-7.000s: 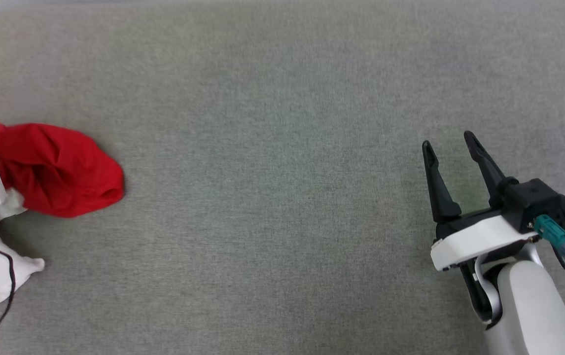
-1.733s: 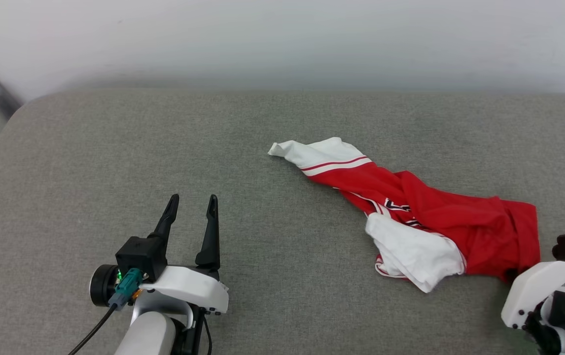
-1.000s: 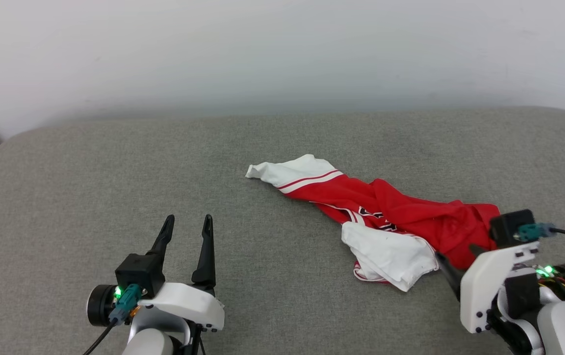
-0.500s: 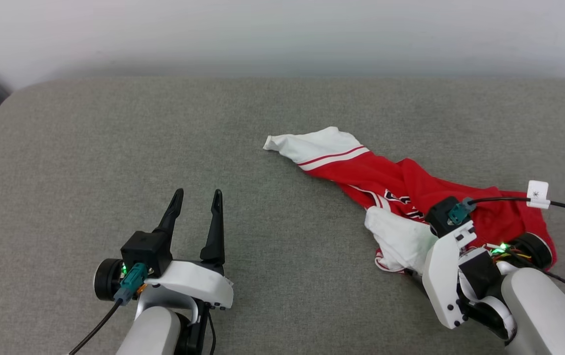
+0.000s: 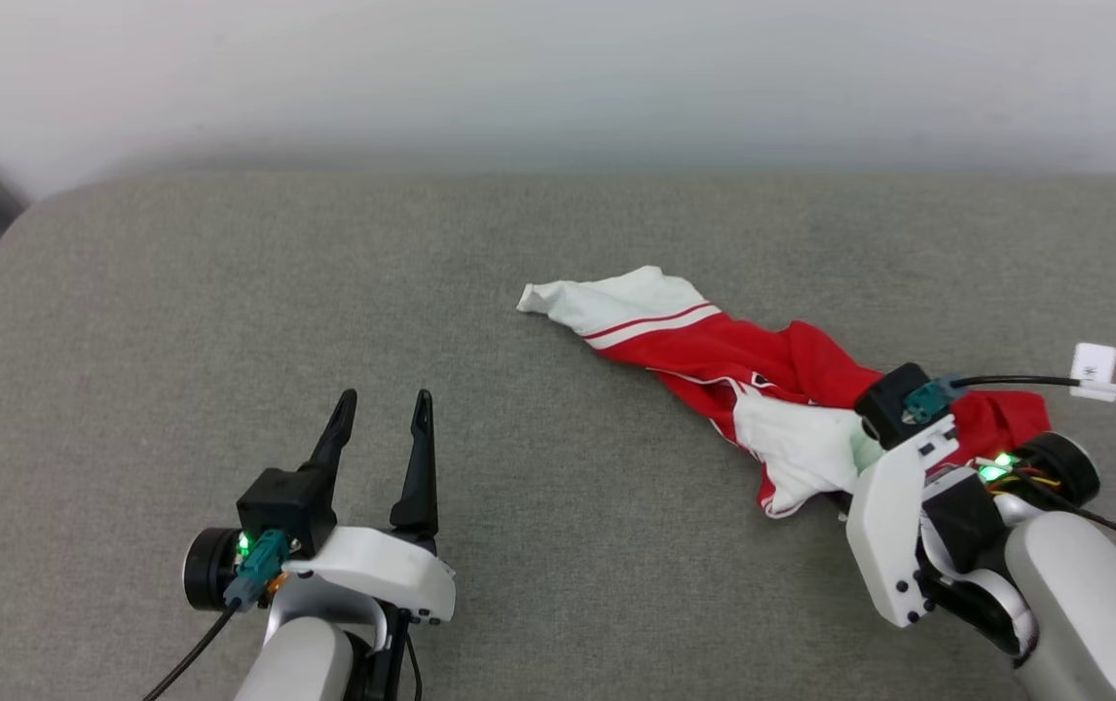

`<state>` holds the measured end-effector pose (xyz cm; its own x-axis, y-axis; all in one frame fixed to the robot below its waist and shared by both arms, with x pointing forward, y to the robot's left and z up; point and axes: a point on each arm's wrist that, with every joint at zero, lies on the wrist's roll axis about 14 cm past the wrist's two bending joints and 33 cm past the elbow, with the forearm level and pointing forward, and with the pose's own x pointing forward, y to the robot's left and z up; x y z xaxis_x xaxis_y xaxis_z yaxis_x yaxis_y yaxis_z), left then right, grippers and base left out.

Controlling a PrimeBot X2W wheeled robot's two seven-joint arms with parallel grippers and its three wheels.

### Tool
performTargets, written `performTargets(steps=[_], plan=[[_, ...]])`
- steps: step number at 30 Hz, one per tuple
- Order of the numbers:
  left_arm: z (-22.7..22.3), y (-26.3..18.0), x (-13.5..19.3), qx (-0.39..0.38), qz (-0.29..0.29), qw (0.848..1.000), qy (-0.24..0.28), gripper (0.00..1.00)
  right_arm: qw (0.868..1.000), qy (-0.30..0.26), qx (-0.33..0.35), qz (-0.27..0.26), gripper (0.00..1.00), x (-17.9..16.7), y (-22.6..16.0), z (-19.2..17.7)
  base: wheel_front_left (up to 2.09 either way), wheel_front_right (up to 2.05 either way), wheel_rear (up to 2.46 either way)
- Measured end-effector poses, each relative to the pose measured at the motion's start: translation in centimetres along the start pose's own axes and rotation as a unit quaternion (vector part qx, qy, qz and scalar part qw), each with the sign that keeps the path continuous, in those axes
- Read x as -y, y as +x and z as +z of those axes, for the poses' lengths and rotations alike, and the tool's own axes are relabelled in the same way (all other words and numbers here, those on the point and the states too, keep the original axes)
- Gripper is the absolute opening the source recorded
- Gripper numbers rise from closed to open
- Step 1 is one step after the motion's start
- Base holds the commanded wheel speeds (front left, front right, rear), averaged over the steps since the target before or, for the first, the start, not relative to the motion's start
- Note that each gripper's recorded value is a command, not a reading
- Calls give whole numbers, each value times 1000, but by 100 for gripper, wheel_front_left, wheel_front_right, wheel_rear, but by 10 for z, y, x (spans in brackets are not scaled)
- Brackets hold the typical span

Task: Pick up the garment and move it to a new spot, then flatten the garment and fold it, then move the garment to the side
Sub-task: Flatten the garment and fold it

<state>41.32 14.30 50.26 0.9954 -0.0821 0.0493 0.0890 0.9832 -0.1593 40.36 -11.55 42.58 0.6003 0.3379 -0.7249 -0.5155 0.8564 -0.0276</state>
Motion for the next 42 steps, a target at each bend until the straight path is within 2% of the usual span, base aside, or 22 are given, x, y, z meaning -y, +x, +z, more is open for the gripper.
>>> performTargets(steps=[3,6,10,16,17,18,19,23,28,33,42], plan=[[4,-6,5,5,-6,1000,-1,100,999,5,31,-13,0,4,-19,7,0,0,0],[8,-13,11,9,-12,1000,-2,100,999,9,40,-19,0,1,-38,-3,0,0,0],[10,-22,18,12,-21,1000,-1,100,1000,27,13,0,0,-24,-55,-39,0,0,0],[13,-23,28,15,-35,999,-3,100,993,97,-41,50,1,-72,-55,-99,0,0,0],[12,-23,28,14,-35,999,-3,100,992,105,-46,54,24,-77,-53,-104,0,0,0],[12,-23,27,13,-35,999,-2,100,991,111,-41,54,75,-80,-50,-106,0,0,0],[12,-23,26,12,-35,999,-1,100,991,117,-33,55,100,-82,-48,-106,0,0,0],[12,-24,23,10,-33,999,3,100,989,131,13,61,100,-94,-43,-95,0,0,0],[12,-29,19,7,-27,1000,6,100,986,125,97,52,100,-92,-53,-65,0,0,0],[15,-33,15,10,-19,1000,4,100,970,143,191,52,100,-93,-72,-25,0,0,0],[12,-38,6,4,-1,1000,0,100,949,167,267,-15,100,-42,-72,20,0,0,0]])
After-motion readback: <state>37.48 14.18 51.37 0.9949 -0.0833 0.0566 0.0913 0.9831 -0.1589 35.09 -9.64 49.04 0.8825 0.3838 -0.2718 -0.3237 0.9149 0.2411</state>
